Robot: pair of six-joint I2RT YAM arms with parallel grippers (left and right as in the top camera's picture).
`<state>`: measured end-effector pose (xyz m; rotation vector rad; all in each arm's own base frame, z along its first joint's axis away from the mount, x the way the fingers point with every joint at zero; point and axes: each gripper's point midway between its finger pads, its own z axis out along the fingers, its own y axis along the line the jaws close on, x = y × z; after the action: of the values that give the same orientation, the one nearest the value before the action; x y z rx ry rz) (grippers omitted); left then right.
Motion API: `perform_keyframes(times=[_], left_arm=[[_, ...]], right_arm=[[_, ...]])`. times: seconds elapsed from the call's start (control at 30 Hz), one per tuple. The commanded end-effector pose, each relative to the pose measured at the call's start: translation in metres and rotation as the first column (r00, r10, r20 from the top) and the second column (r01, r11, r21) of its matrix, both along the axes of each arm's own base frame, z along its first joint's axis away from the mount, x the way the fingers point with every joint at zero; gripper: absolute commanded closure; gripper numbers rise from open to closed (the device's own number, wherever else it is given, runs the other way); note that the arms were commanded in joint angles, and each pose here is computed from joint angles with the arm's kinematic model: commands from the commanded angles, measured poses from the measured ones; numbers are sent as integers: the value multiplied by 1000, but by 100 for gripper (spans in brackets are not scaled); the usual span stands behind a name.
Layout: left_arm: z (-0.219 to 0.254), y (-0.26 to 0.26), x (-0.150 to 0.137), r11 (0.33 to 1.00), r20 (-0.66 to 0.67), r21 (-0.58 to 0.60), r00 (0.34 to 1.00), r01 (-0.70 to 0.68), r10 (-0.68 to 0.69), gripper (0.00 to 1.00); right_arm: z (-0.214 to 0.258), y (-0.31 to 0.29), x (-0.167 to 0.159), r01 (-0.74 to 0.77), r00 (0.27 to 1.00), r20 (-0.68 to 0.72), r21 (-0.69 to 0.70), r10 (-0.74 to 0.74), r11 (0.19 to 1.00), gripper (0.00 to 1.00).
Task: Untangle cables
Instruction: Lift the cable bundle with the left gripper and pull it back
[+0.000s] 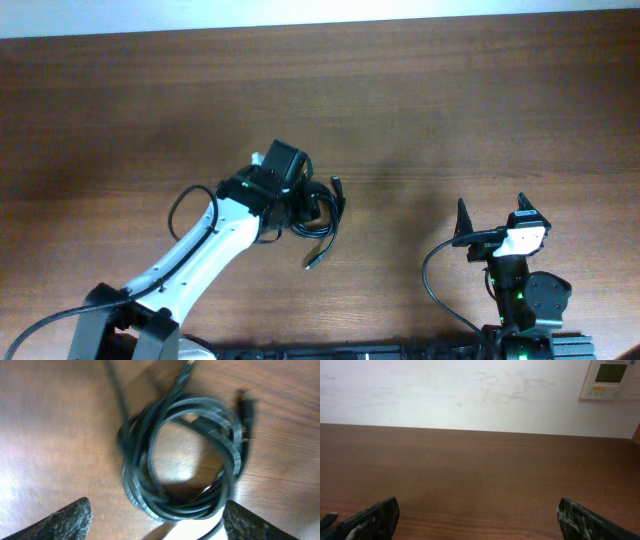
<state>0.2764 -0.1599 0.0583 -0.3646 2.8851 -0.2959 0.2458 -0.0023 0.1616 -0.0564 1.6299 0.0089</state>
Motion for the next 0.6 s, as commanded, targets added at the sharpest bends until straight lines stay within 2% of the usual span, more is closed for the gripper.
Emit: perform_keyframes(times=[0.0,0.1,0.23,0.3,0.4,0.43,0.5,0.57], left_arm=[[-20,7,-16,969,-88,1,965,-249,248,22],[-28,18,-14,953,-56,59,952,-298,301,21],[-43,13,-5,951,-49,49,951,-304,306,22],[-56,10,-3,952,-68,56,950,-301,305,25],[-65,8,-4,953,-88,56,949,-297,302,62],[-64,7,-3,953,-87,50,950,-298,301,79],[-60,7,0,953,-70,47,950,-300,303,99],[-54,11,4,960,-40,52,960,-274,276,100]], right_arm=[[-2,2,0,-11,1000,-4,-5,11,1000,1],[-2,2,0,-12,1000,-4,-5,12,1000,1],[-2,2,0,-11,1000,-4,-5,11,1000,1],[-2,2,0,-12,1000,-4,-5,12,1000,1],[-2,2,0,-12,1000,-4,-5,12,1000,1],[-2,2,0,-12,1000,-4,-5,12,1000,1],[-2,2,0,-12,1000,-4,-5,12,1000,1],[-2,2,0,-11,1000,-4,-5,11,1000,1]])
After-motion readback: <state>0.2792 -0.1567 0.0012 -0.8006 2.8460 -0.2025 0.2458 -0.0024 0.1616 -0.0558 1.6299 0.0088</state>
